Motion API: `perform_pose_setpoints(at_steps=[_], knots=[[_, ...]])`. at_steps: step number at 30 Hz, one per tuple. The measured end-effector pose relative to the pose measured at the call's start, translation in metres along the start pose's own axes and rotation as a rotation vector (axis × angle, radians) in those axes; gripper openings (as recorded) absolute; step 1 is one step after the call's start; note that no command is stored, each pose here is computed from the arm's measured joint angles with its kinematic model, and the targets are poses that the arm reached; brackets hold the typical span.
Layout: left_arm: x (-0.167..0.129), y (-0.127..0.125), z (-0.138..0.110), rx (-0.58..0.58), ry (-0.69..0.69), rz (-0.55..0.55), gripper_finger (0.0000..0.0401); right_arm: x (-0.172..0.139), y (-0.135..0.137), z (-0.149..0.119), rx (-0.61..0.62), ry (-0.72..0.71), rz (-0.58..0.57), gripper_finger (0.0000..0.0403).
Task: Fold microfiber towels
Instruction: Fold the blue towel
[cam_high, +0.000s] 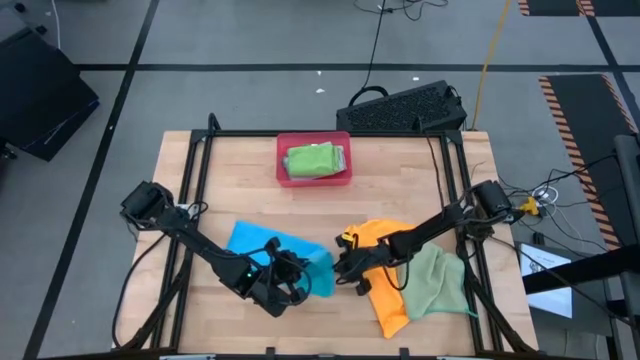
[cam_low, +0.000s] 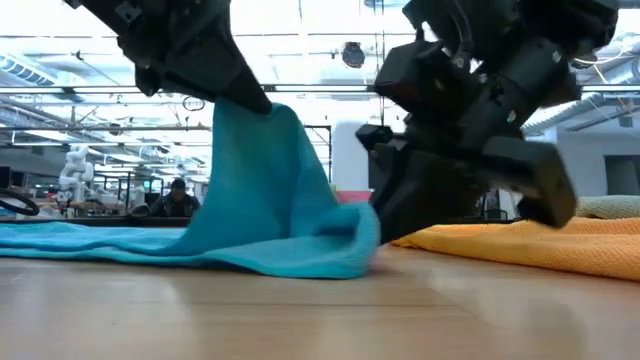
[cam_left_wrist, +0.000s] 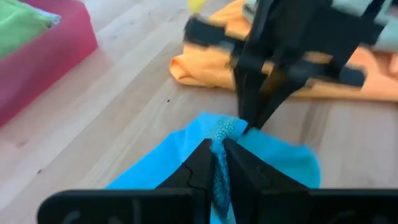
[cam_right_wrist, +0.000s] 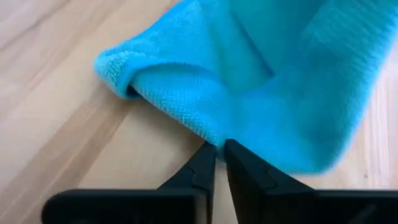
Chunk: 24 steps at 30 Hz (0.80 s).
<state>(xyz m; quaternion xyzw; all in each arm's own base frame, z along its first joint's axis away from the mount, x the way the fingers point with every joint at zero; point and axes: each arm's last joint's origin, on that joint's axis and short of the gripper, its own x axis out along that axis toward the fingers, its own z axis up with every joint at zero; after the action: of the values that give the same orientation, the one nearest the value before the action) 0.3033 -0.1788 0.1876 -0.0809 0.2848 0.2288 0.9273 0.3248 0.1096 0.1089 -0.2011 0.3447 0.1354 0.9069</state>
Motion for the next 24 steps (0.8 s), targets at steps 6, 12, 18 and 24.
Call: perform_pose_setpoints(at_steps=[6,12,18,24], knots=[[0.001,0.002,-0.001,0.002,0.008,0.011,0.004,-0.024,-0.003,0.011,0.125,0.013,-0.007,0.0079],[0.001,0.0,0.001,-0.022,-0.011,-0.002,0.004,-0.028,0.009,0.03,0.436,-0.149,-0.006,0.013],[0.001,-0.001,0.002,-0.031,-0.017,-0.006,0.004,-0.014,0.035,0.023,0.499,-0.145,-0.061,0.0174],[0.003,-0.002,0.007,-0.029,-0.039,-0.022,0.004,-0.002,0.039,0.018,0.616,-0.169,-0.098,0.0178]])
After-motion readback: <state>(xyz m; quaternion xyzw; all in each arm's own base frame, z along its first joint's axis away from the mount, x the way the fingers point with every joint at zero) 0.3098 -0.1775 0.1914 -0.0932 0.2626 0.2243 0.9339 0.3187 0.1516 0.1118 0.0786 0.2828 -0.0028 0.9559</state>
